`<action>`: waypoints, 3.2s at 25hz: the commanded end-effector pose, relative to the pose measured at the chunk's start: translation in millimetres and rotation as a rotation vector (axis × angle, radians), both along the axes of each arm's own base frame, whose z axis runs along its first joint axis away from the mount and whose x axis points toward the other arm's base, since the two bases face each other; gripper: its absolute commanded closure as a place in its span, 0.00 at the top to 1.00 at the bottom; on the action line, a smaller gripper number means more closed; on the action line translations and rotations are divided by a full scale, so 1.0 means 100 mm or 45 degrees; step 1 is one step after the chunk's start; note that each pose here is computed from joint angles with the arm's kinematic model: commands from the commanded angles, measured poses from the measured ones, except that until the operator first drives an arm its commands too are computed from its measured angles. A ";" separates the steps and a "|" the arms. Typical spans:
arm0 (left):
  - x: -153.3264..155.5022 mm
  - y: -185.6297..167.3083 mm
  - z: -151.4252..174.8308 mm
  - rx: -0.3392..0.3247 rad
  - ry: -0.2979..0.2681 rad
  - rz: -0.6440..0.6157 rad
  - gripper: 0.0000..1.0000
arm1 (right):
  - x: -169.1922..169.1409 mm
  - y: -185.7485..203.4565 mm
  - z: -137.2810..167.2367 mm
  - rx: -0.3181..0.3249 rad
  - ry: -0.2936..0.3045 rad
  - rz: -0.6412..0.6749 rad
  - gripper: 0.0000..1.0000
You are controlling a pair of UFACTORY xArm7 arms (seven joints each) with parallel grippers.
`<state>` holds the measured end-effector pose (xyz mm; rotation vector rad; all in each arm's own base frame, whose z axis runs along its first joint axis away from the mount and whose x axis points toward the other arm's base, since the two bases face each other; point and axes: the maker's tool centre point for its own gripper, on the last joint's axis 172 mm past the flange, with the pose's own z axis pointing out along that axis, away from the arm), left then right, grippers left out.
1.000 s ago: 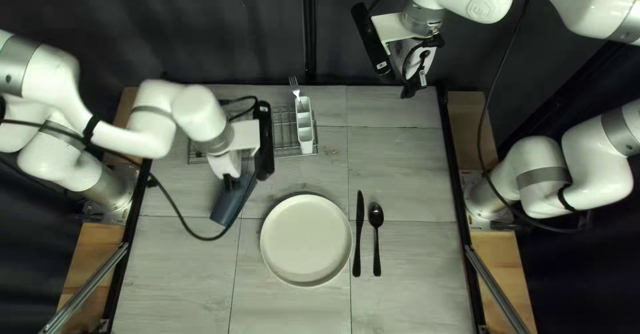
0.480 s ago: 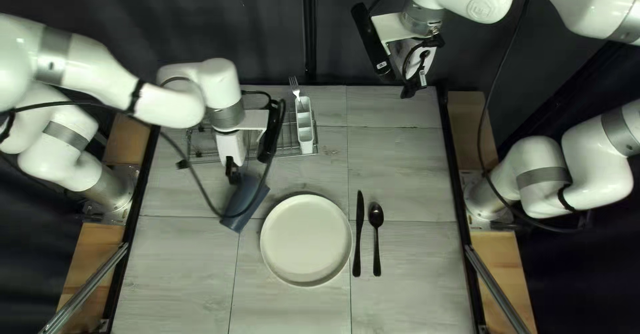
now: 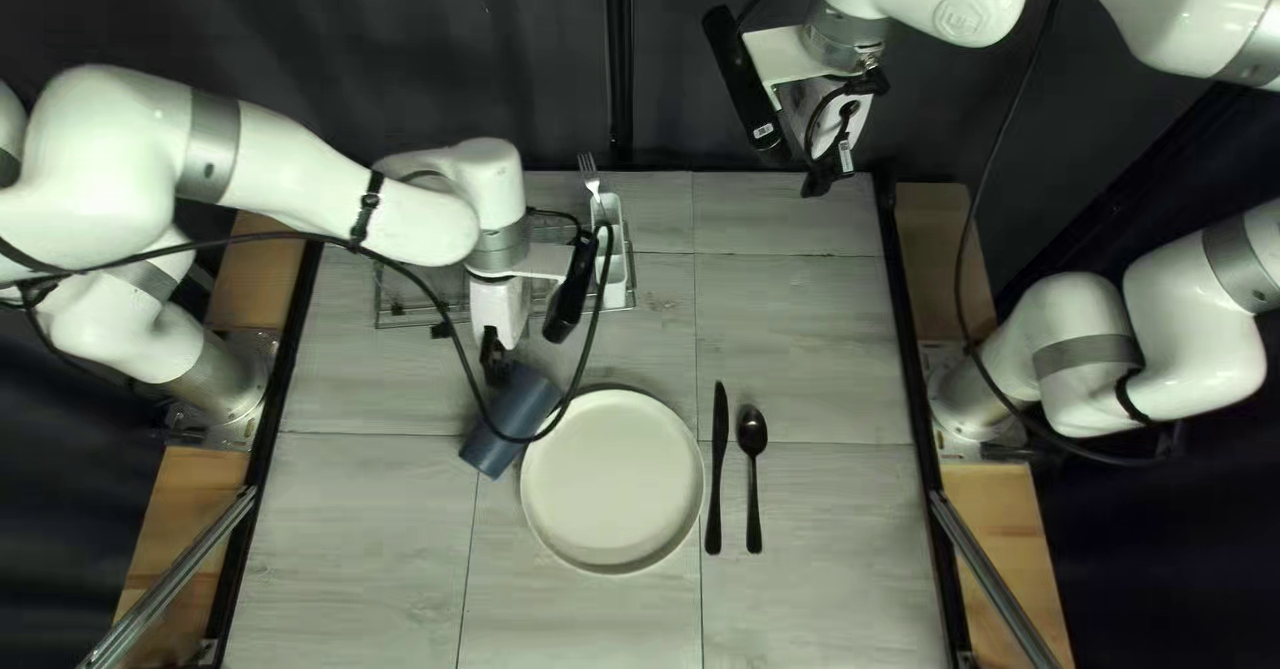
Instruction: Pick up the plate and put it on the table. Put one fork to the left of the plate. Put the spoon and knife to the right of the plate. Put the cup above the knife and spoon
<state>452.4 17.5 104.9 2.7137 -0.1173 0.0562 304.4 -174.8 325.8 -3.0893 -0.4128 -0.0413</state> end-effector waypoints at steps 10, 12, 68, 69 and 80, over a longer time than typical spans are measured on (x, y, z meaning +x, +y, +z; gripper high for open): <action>-0.01 0.00 0.04 0.017 -0.007 0.019 1.00 | 0.00 0.00 0.00 0.000 0.000 0.000 1.00; 0.07 -0.02 0.05 0.028 -0.007 0.016 1.00 | 0.00 0.00 0.00 0.000 0.000 0.000 1.00; -0.72 -0.59 0.62 0.025 -0.052 0.084 1.00 | 0.00 0.00 0.00 0.000 0.000 0.000 1.00; -0.71 -0.56 0.58 0.006 -0.059 0.091 1.00 | 0.00 0.00 0.00 0.000 0.000 0.000 1.00; -0.56 -0.43 0.08 -0.131 -0.034 0.066 1.00 | 0.00 0.00 0.00 0.000 0.000 0.000 1.00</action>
